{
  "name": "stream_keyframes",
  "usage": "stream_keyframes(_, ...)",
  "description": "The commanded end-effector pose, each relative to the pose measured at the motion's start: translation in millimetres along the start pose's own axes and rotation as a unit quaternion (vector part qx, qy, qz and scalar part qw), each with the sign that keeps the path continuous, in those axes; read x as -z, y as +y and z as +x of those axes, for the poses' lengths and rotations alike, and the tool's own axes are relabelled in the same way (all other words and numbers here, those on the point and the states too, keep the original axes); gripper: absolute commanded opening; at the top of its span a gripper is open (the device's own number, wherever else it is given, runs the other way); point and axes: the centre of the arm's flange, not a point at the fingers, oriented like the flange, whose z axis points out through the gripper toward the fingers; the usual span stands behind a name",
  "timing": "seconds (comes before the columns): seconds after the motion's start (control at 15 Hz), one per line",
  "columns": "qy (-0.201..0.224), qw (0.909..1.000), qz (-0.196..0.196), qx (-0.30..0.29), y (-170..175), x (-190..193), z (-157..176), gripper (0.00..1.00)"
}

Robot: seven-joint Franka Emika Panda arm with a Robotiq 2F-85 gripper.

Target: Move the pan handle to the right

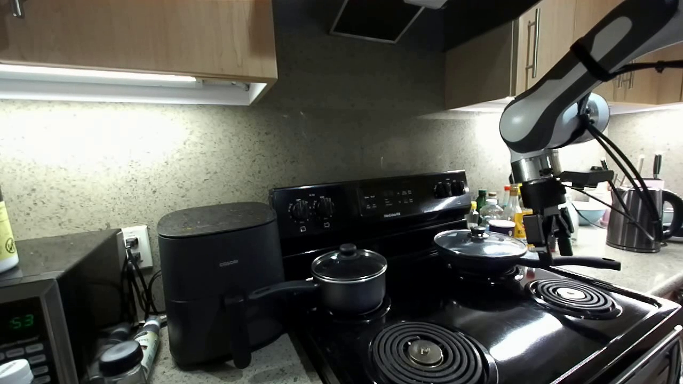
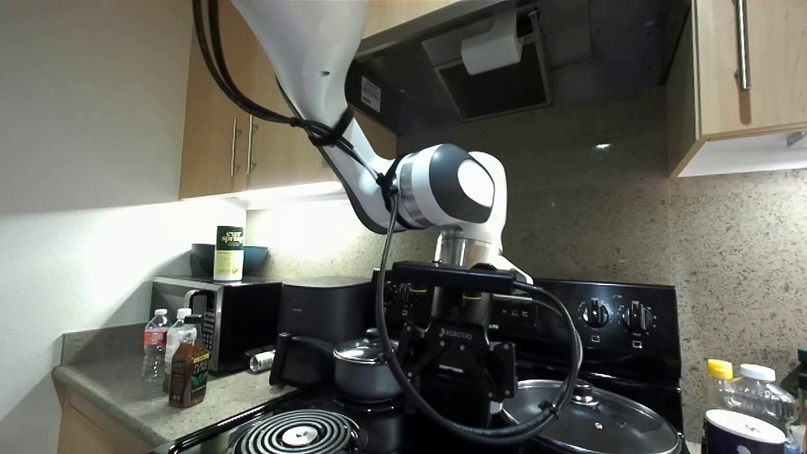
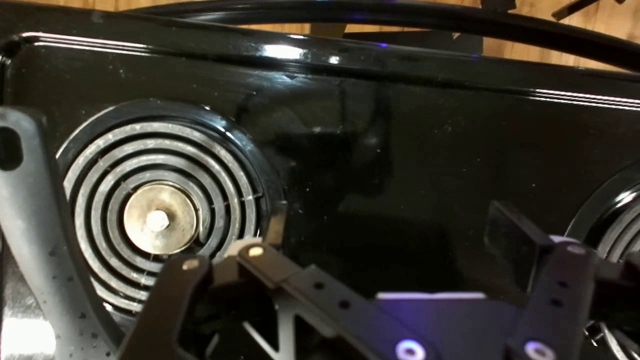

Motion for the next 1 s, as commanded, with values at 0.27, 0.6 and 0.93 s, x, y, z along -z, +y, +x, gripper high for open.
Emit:
stream_keyframes(0.27,0.004,0.994,0.063,-0.089,61,-36,11,1.0)
stream_keyframes(0.6,0.008,0.9918,0.059,-0.113,78,-38,6,1.0)
stream_keyframes(0.93,0.005,0.9896,0.07,-0.125,94,-45,15,1.0)
